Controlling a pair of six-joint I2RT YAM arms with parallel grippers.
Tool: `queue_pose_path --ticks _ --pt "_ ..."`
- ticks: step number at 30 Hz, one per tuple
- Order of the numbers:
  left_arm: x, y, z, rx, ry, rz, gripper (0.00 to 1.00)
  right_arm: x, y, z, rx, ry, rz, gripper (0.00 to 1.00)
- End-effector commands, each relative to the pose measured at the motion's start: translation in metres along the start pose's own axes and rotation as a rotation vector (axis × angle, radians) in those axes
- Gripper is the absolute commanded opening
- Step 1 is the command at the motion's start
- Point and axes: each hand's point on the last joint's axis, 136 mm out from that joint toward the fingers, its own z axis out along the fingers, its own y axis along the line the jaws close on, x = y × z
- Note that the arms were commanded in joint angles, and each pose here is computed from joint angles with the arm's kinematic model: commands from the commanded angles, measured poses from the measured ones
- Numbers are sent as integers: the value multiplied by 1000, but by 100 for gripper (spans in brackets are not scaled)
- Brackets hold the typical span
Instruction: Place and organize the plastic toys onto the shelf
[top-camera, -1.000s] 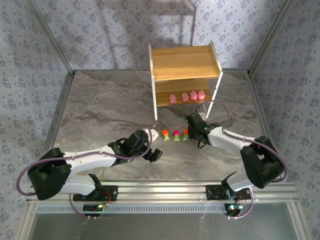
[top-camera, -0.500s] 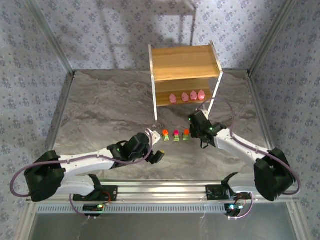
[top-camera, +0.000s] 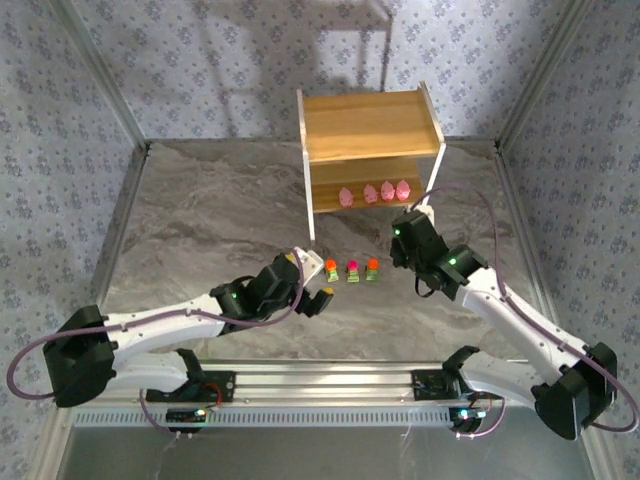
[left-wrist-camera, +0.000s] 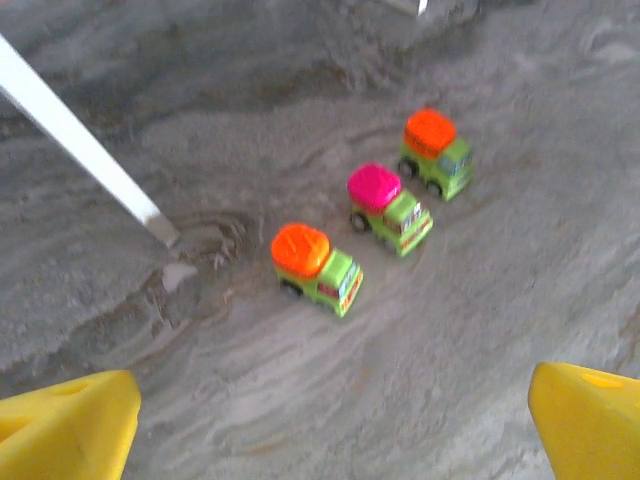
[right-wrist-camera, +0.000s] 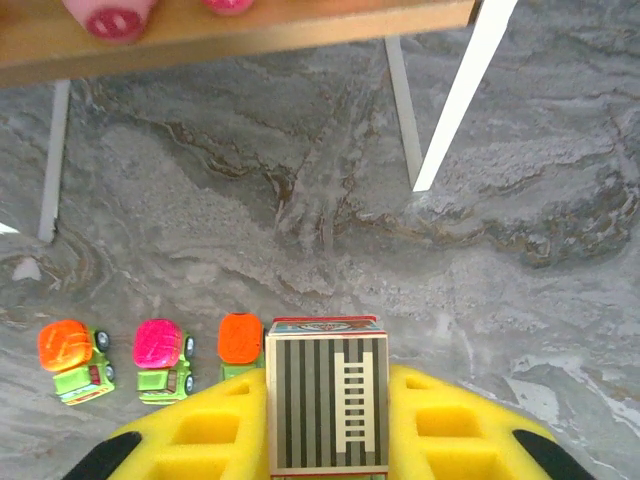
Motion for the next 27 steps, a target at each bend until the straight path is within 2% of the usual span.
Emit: queue_pose_path --ticks 1,9,27 --pt "-20 -3 6 -14 -28 4 99 -10 -3 -19 7 -13 -21 23" --pt "-18 -7 26 -20 -40 9 99 -40 3 -44 -8 -65 -43 23" --pt "-10 14 12 -112 -79 -9 100 -135 12 -96 13 -216 -96 24"
